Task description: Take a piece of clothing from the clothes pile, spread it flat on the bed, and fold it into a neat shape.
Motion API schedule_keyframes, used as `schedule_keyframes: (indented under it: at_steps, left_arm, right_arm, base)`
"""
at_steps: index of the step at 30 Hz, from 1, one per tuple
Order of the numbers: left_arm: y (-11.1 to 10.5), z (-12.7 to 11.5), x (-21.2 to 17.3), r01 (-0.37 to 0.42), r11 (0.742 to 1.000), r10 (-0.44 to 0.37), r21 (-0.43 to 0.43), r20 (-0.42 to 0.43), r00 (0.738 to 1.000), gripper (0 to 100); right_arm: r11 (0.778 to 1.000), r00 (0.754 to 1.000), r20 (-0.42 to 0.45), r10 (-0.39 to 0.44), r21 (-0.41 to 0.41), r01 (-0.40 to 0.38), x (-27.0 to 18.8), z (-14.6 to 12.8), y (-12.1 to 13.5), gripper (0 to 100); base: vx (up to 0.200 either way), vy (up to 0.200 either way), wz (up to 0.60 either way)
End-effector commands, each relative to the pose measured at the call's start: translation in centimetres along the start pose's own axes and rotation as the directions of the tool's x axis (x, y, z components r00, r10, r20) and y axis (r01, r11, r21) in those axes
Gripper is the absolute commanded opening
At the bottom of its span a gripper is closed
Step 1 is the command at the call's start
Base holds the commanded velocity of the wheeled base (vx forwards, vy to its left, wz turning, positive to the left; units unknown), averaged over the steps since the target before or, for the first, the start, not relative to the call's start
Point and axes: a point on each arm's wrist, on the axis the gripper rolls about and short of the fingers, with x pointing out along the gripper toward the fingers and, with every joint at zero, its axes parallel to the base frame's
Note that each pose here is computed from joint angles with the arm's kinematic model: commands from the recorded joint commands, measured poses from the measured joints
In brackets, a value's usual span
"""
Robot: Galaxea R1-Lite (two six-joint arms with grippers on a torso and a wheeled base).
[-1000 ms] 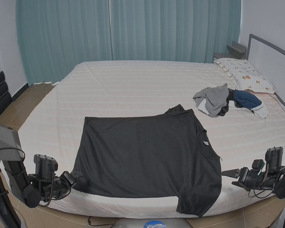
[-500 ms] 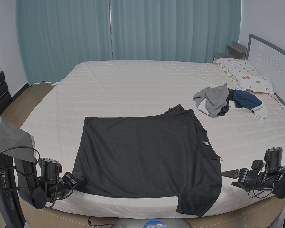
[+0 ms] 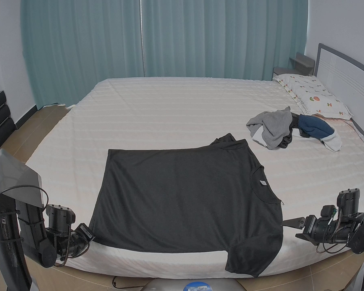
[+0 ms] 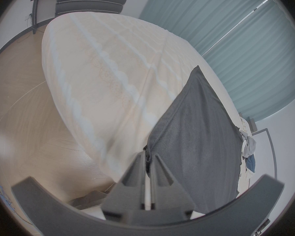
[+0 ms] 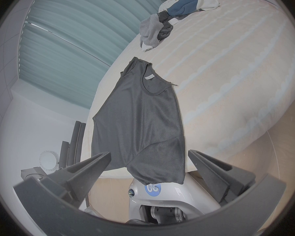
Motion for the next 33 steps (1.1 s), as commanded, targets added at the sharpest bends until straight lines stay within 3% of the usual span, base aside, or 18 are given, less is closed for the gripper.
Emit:
schedule_keyframes:
  at_steps: [1, 6, 19, 33]
  left_arm:
    - [0.3, -0.2, -0.5, -0.015, 1.000, 0.015, 0.005, -0.004, 1.000, 0]
    - [1.0, -0.1, -1.4, -0.039, 0.997, 0.039, 0.072, 0.003, 0.999, 0]
    - [1.4, 0.4, -1.4, -0.053, 0.997, 0.052, 0.062, 0.017, 0.999, 0]
    - [1.4, 0.4, -1.2, -0.052, 0.997, 0.051, 0.057, 0.011, 0.999, 0]
  right_arm:
    - [1.000, 1.000, -0.006, -0.005, 0.002, 0.005, 0.1, -0.1, -0.1, 100]
    - [0.999, 1.000, -0.017, -0.020, -0.028, 0.019, 0.3, -0.2, -0.5, 100]
    - [0.997, 0.994, -0.084, -0.064, -0.041, 0.061, 3.2, -0.5, -2.1, 100]
    - [0.998, 1.000, -0.007, -0.024, -0.058, 0.023, 7.6, -0.3, -4.6, 100]
  base:
    - [0.000, 0.000, 0.00]
    - [0.000, 0.000, 0.00]
    - [0.000, 0.000, 0.00]
    - [0.000, 0.000, 0.00]
